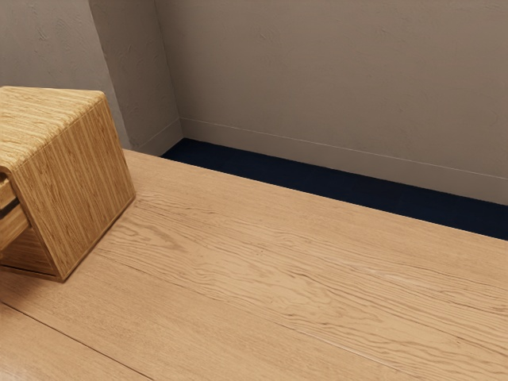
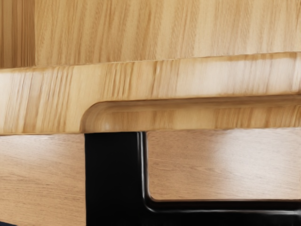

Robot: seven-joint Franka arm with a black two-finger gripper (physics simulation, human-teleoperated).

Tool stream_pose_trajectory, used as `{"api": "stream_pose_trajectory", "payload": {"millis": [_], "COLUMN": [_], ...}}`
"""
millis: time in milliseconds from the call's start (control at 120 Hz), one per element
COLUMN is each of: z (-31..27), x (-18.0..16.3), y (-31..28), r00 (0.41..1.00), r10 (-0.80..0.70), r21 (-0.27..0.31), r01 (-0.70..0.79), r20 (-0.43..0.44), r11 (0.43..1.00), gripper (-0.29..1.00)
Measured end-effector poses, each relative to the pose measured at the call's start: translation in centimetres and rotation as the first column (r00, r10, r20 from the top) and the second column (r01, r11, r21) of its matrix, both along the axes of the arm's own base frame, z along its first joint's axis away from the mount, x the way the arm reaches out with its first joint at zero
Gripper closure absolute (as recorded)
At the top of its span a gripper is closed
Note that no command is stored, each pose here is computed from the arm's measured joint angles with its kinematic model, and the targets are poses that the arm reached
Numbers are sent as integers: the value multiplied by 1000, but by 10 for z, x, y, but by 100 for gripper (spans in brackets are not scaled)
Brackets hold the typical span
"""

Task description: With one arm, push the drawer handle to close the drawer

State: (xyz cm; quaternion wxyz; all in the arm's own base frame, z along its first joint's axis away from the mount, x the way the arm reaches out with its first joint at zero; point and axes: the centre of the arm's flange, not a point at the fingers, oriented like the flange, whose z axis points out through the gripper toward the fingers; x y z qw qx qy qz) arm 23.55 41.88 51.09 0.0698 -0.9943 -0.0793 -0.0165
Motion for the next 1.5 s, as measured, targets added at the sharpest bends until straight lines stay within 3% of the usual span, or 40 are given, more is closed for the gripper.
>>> {"api": "stream_pose_trajectory", "payload": {"millis": [817,1067,1250,1500], "z": [5,5,2,-8], "x": [71,108,106,90], "y": [4,6,13,-21], "r00": [998,997,998,994], "r10": [-49,-73,-60,-110], "r21": [29,36,22,-40], "r01": [50,74,60,111], "r20": [-26,-29,-18,26], "r11": [998,997,998,993], "gripper": [79,79,79,79]}}
